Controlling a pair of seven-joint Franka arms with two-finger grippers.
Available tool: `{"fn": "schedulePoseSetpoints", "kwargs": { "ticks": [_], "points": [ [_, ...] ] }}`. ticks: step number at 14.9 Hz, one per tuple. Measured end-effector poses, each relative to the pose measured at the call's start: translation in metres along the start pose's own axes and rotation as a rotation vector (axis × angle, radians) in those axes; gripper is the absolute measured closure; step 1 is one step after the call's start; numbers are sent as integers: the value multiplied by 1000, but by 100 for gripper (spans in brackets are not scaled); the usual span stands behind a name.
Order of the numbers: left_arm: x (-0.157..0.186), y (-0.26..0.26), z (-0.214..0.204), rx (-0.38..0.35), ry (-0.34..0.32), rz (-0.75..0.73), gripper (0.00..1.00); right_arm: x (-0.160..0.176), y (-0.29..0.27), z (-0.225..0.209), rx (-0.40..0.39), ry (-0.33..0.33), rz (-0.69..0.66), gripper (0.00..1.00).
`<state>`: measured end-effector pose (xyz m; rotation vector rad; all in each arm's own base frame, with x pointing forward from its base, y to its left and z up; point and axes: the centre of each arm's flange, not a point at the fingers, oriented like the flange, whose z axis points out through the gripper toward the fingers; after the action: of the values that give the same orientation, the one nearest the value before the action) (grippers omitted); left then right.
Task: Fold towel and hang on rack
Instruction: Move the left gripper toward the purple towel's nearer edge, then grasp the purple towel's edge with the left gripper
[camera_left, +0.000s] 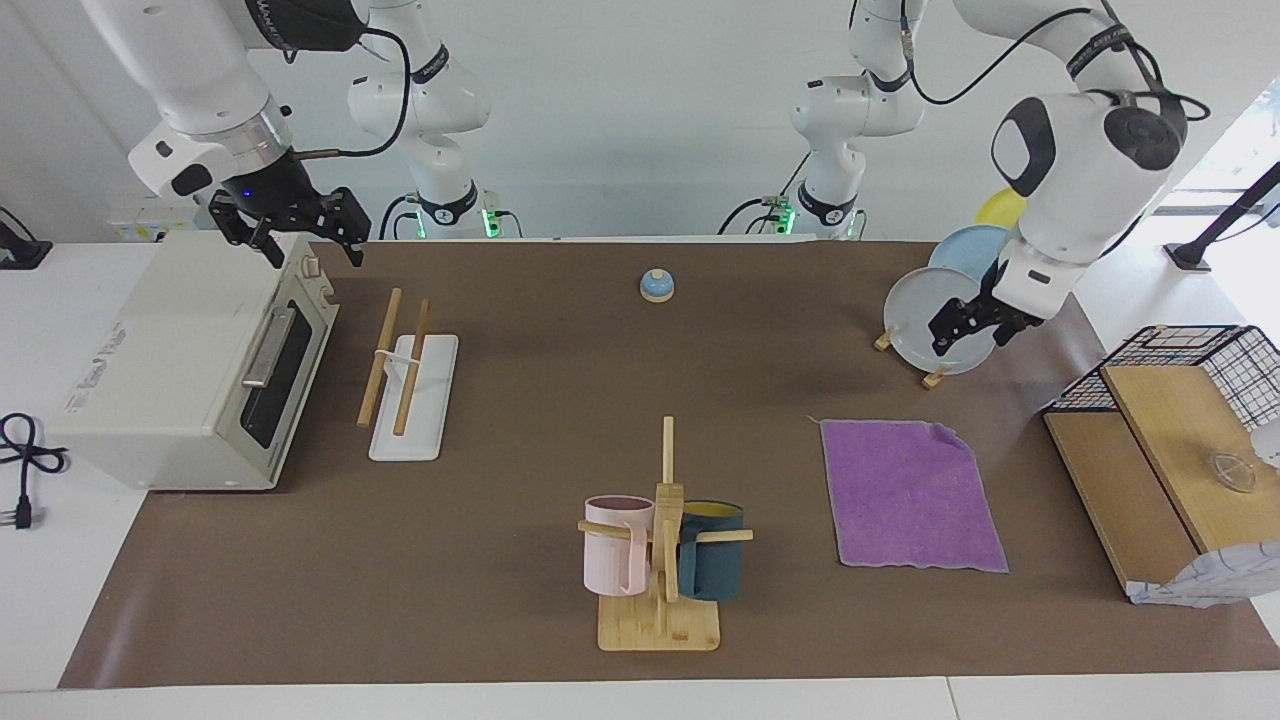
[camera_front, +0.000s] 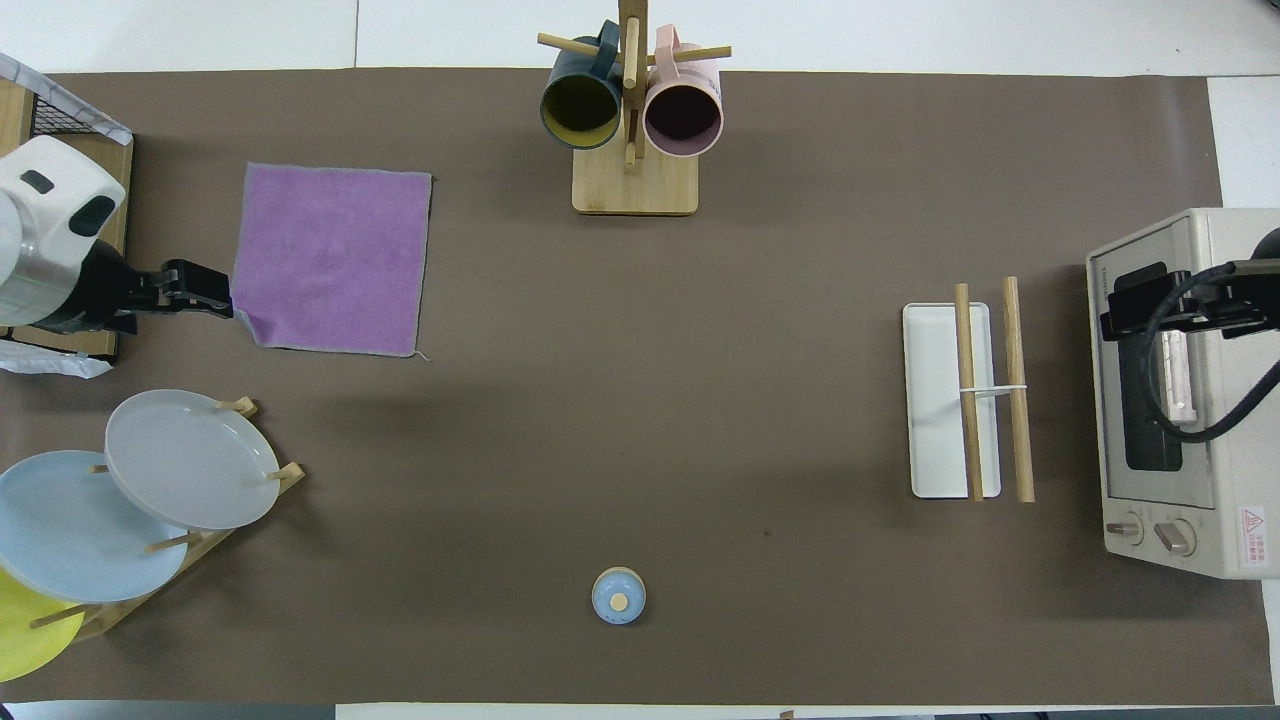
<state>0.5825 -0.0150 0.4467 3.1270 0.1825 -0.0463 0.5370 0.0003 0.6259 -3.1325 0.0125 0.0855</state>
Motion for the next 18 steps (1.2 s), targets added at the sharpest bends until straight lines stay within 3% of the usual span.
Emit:
{"fn": "schedulePoseSetpoints", "kwargs": {
  "ticks": [4,8,10,12,13,14,17,18],
  "points": [
    [15,-28,87,-1,3,-51,0,0,0,0,0,0,0,0],
    [23,-43,121,-14,13,-88,2,0,0,0,0,0,0,0],
    [25,-43,127,-31,16,-103,7,0,0,0,0,0,-1,0],
    [28,-42,130,-42,30,-113,19,0,0,0,0,0,-1,0],
    [29,-43,133,-43,34,-115,19,0,0,0,0,0,-1,0],
    [30,-43,137,-43,36,-116,28,0,0,0,0,0,-1,0],
    [31,-43,142,-43,36,-118,32,0,0,0,0,0,-1,0],
    [32,-42,141,-43,36,-118,39,0,0,0,0,0,-1,0]
  ]
}}
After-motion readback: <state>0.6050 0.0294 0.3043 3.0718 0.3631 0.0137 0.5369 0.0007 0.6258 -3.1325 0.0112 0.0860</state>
